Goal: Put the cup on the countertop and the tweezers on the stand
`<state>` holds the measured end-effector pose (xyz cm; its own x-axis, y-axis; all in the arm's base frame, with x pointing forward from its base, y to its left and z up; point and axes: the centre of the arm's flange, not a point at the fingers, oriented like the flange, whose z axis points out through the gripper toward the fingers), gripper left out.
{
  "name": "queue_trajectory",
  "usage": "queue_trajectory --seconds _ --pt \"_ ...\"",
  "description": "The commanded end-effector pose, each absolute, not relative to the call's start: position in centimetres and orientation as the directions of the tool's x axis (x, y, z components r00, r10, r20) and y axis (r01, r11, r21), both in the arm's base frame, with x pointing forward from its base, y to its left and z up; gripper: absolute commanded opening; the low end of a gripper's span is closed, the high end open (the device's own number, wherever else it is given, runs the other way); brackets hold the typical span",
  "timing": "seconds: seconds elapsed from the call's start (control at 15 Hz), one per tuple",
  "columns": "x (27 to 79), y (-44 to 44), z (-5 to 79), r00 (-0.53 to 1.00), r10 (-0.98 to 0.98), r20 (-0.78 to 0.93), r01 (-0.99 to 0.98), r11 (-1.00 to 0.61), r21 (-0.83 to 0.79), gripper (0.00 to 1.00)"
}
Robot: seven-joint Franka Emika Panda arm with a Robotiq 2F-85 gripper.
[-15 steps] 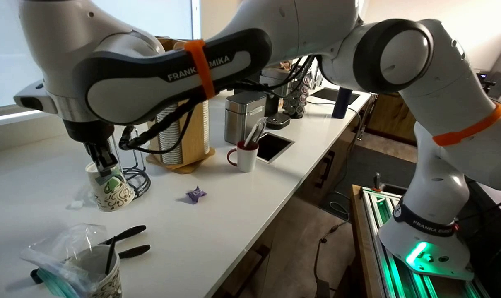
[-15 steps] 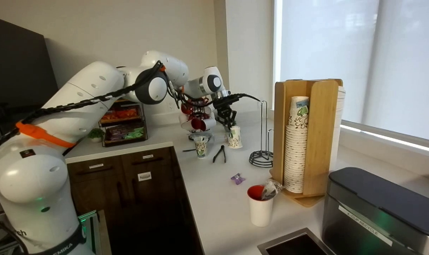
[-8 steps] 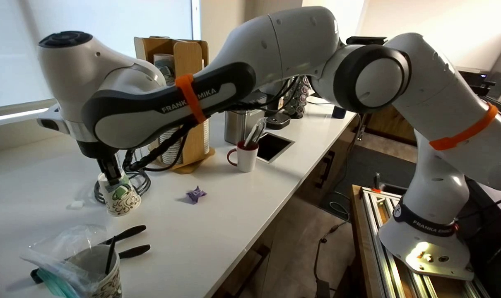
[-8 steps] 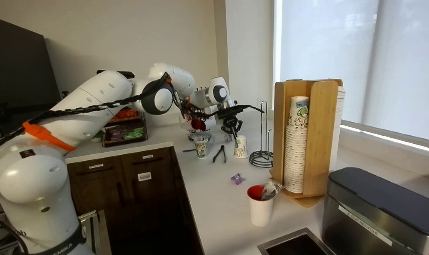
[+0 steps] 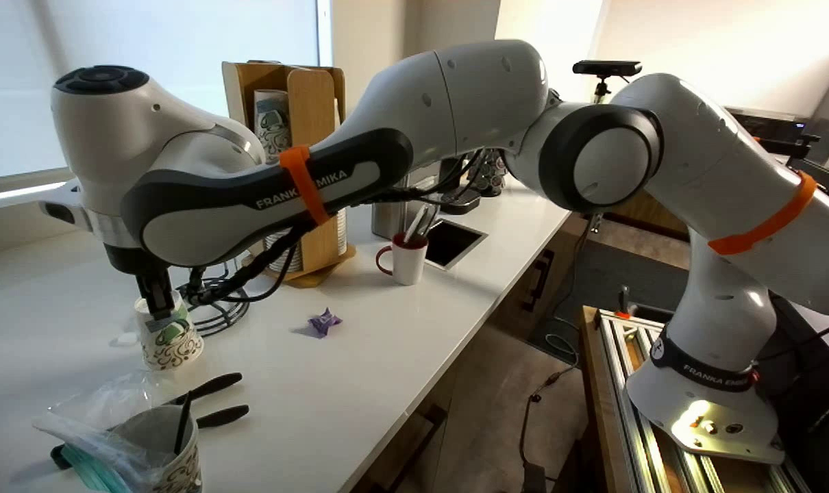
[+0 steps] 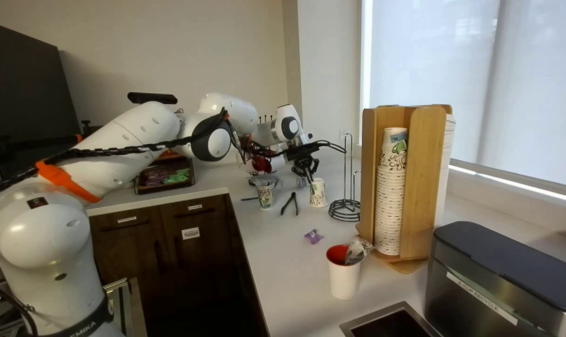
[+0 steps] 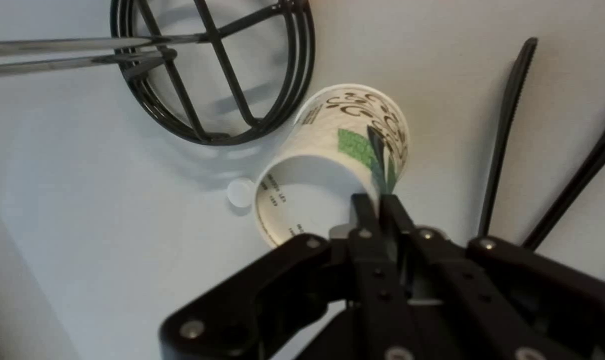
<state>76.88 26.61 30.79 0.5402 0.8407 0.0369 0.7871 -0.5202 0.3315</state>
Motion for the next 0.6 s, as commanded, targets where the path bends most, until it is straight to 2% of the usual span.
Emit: queue_trajectory --seconds 0.0,0.2,0.47,0.53 --pt "78.3 28.5 31.2 0.524 0.851 0.043 0.807 -0.512 0.294 0.43" --pt "77.8 28.6 32.2 0.541 0.84 0.034 0.806 -0.53 0.265 0.66" --pt "77.0 29.3 33.8 0.446 0.89 0.096 0.884 -0.455 0.107 0.96" --pt "76.7 29.3 33.9 0.428 0.899 0.095 0.898 -0.435 0.066 0.99"
